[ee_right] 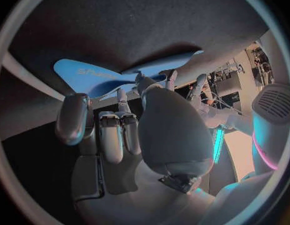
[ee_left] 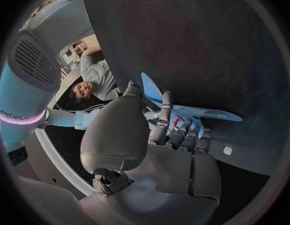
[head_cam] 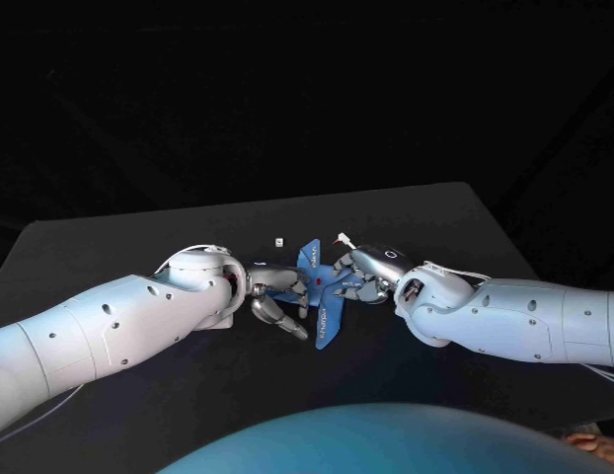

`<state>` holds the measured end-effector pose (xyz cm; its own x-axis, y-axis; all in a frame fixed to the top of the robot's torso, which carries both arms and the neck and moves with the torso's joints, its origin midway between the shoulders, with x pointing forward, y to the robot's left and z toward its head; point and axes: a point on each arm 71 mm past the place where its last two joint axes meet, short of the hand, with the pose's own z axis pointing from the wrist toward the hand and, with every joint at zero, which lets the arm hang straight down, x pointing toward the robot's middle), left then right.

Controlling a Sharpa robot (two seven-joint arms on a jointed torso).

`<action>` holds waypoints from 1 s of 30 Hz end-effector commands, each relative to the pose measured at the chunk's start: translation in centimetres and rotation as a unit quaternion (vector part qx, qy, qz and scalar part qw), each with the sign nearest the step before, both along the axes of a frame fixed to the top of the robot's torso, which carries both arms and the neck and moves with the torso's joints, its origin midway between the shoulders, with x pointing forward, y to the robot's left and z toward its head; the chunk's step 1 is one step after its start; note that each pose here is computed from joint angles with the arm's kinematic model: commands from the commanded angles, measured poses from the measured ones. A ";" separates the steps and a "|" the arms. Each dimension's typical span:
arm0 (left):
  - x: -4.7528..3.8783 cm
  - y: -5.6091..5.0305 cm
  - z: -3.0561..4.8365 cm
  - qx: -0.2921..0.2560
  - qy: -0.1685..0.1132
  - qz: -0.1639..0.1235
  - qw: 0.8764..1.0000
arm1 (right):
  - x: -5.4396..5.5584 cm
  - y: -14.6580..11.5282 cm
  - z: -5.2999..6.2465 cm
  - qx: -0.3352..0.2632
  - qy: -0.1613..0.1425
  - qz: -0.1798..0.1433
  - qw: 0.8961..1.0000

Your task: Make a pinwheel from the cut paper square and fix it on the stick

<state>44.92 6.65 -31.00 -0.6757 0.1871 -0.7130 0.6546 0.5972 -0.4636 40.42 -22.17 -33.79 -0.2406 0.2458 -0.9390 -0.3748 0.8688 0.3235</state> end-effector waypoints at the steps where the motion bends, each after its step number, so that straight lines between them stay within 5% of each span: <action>1: -0.22 0.7 -0.94 0.030 0.015 0.005 0.999 | -0.1 0.2 -0.1 -0.001 -0.007 0.004 1.000; 17: -0.37 0.7 -0.55 0.011 0.003 0.006 1.000 | 0.1 0.5 -0.6 -0.006 0.012 0.004 1.000; 30: 0.03 0.9 1.53 -0.049 -0.032 0.017 0.998 | 0.1 0.6 -0.7 -0.009 0.020 0.006 1.000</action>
